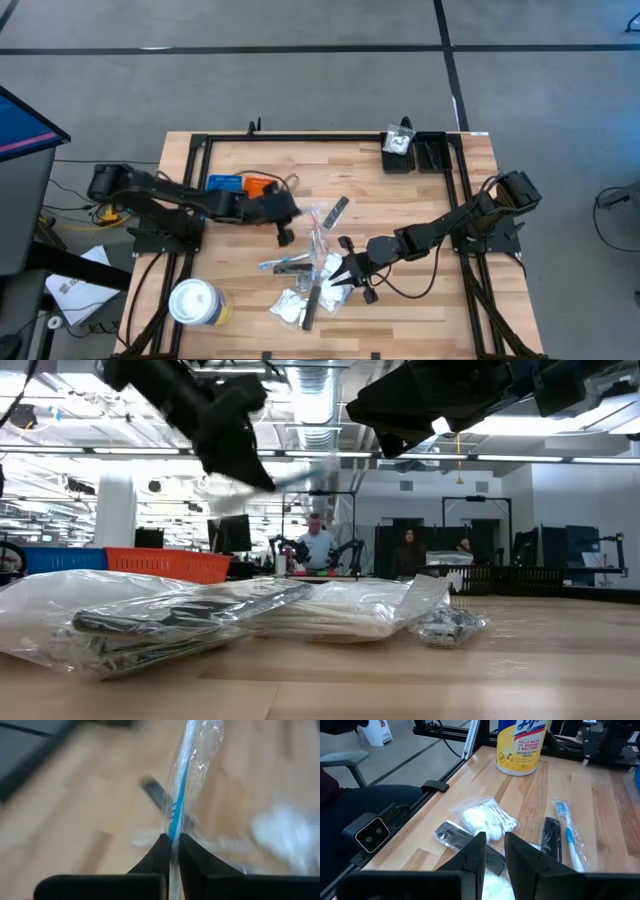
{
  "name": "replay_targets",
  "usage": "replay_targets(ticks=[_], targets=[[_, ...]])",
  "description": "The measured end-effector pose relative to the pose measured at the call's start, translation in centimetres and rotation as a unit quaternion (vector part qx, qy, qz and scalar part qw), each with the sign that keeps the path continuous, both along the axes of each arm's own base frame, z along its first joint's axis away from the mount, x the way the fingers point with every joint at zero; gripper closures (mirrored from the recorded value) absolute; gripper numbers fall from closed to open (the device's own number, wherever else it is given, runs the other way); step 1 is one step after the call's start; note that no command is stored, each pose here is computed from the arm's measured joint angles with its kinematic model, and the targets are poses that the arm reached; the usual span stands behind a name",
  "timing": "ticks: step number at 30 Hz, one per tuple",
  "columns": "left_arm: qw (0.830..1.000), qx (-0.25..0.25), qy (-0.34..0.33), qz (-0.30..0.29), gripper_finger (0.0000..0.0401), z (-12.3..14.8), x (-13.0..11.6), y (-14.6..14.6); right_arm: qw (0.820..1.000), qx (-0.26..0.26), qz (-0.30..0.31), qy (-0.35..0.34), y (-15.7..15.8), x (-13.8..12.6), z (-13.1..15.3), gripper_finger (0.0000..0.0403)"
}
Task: Pick & Place Travel size toiletries
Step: Put the blue toothbrush into the orange bin
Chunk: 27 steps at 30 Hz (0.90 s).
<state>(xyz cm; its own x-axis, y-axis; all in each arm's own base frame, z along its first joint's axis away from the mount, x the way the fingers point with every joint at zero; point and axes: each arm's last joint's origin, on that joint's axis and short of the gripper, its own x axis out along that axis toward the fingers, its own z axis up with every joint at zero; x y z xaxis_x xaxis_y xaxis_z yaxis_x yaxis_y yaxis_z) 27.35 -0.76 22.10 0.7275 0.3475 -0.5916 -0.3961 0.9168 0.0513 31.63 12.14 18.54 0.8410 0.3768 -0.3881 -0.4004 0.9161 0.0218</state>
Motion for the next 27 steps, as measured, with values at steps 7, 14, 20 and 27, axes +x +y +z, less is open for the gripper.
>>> replay_targets(ticks=[7,14,20,27], targets=[[0.987,-0.014,-0.028,0.159,0.0392,1.6,-2.5,1.6,1.000,0.000,0.000,0.000,0.0,0.0,0.0,0.0338],[0.960,-0.031,0.007,0.278,0.0391,-1.6,-4.4,2.2,1.000,-0.002,0.000,0.004,0.0,0.0,-0.1,0.0338],[0.945,-0.048,0.014,0.324,0.0391,-4.5,-6.2,2.2,1.000,-0.002,0.000,0.006,0.0,-0.1,-0.1,0.0338],[0.943,-0.007,0.019,0.333,0.0391,-6.1,-7.4,1.7,1.000,0.000,-0.004,0.007,-0.2,0.0,-0.1,0.0338]])
